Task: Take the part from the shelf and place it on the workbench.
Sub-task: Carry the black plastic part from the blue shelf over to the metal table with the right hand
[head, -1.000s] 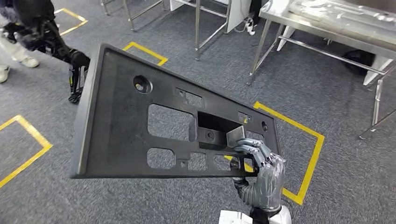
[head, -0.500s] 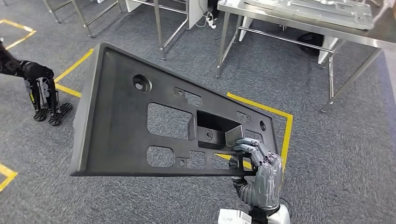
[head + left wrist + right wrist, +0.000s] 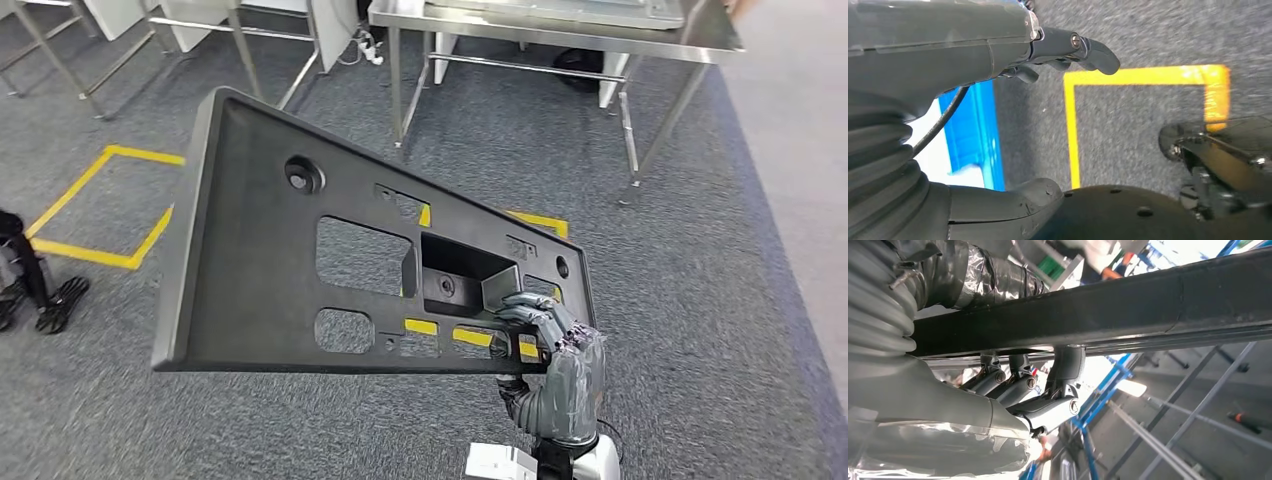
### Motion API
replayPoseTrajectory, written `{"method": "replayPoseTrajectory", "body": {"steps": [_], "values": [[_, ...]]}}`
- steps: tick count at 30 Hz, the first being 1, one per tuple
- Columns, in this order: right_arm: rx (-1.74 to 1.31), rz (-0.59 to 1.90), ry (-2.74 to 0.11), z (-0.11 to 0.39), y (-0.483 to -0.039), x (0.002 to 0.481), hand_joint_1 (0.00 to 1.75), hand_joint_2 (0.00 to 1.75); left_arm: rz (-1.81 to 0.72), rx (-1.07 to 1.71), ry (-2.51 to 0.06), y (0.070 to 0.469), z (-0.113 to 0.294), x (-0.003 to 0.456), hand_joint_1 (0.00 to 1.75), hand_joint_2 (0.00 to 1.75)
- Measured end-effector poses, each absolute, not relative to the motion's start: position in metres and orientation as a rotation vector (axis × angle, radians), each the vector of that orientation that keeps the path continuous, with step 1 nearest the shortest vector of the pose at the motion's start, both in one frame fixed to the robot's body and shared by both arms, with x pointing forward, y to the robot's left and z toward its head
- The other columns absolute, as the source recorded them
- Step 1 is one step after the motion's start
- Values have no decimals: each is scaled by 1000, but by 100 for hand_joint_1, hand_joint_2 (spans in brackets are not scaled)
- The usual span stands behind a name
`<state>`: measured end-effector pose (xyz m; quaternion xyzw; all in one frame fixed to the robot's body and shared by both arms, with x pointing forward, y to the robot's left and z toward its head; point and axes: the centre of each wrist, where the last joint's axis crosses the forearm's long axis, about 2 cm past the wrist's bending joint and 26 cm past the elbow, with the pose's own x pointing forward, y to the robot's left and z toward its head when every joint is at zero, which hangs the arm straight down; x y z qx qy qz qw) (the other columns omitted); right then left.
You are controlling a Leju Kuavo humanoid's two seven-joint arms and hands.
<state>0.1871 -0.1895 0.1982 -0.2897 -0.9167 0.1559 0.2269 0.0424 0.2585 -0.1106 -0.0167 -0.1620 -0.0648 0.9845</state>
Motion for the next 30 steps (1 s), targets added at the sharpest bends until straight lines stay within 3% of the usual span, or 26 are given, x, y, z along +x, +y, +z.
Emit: {"method": "replayPoseTrajectory", "body": {"steps": [30], "values": [[-793,434,-2527,198,-188,188,175,175,-130,-33,-321,258,-110,43,0,175]]}}
